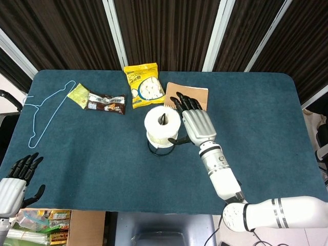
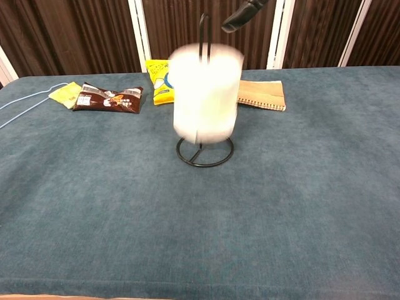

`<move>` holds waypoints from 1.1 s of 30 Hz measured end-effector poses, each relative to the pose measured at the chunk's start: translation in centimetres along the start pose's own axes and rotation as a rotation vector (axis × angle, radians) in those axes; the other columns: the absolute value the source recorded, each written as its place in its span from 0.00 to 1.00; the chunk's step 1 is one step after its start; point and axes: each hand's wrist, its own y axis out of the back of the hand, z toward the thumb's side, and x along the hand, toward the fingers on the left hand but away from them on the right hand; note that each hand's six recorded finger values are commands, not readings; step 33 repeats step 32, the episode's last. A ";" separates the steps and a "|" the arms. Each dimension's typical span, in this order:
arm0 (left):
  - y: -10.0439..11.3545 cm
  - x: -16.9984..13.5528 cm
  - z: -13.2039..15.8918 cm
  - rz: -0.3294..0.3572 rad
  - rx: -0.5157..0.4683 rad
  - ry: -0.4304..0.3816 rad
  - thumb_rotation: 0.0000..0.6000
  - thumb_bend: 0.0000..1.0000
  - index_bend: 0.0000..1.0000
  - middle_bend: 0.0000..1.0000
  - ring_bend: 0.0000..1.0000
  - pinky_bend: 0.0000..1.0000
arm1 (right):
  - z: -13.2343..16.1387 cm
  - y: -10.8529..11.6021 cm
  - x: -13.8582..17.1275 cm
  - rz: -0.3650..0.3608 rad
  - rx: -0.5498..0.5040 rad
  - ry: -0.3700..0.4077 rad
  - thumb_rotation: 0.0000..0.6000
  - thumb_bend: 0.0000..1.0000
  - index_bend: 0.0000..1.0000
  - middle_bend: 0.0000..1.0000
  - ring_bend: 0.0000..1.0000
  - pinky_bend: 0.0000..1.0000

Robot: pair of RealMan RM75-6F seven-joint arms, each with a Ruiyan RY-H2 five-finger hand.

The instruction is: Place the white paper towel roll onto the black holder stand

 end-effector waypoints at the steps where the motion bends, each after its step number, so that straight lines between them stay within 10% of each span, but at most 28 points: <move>1: 0.0 0.0 0.0 0.000 0.000 -0.001 1.00 0.42 0.00 0.00 0.01 0.11 | -0.1 0.1 0.1 -0.003 0.004 -0.001 1.00 0.20 0.00 0.01 0.02 0.13; 16: 0.7 -0.4 0.4 0.037 -0.004 -0.023 1.00 0.42 0.00 0.00 0.01 0.10 | -5.7 0.4 6.9 -0.061 0.222 0.040 1.00 0.20 0.00 0.00 0.00 0.00; 29: 0.3 -0.9 1.2 0.037 0.016 -0.057 1.00 0.42 0.00 0.00 0.00 0.08 | -23.7 -5.3 21.5 -0.121 0.367 -0.193 1.00 0.20 0.00 0.00 0.00 0.00; 33: 0.1 -0.8 1.4 0.030 0.026 -0.058 1.00 0.42 0.00 0.00 0.00 0.08 | -25.0 -5.7 23.4 -0.144 0.322 -0.227 1.00 0.20 0.00 0.00 0.00 0.00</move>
